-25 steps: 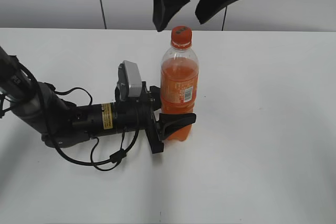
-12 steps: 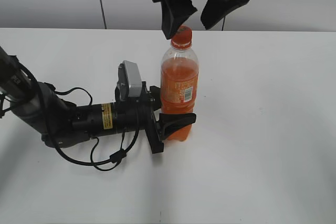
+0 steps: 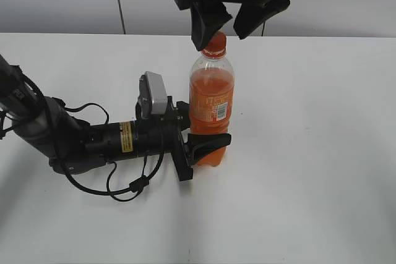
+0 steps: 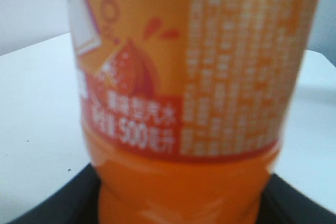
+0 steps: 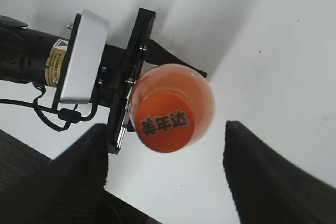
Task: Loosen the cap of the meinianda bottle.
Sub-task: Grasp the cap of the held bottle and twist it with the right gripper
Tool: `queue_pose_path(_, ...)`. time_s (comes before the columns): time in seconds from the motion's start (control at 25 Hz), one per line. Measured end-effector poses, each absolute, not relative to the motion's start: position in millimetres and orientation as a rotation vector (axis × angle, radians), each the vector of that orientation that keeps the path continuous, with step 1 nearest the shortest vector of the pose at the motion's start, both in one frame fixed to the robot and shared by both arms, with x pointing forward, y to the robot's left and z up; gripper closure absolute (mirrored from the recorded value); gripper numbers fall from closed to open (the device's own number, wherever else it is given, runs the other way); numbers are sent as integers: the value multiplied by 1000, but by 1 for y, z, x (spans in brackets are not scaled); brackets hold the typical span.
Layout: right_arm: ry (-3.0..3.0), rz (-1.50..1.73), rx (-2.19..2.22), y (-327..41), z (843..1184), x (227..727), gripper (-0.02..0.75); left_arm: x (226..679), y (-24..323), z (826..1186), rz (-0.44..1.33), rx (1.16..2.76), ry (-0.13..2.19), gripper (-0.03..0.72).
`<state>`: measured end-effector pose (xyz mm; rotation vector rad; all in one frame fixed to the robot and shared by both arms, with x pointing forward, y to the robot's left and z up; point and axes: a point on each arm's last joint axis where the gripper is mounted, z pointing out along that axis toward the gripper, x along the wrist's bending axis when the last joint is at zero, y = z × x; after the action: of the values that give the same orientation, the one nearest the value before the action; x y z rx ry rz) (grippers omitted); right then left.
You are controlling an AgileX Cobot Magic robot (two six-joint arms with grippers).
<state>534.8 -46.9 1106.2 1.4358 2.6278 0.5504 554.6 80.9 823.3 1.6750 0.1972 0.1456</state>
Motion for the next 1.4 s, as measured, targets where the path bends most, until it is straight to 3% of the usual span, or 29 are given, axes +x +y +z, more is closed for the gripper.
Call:
queue_pose_path(1.12,2646,518,1430,-42,1093,541,237,555,81,823,146,1675,197,293)
queue_pose_path(1.4,2649,512,1431,-41,1091,541,301,555,81,823,146,1675,197,293)
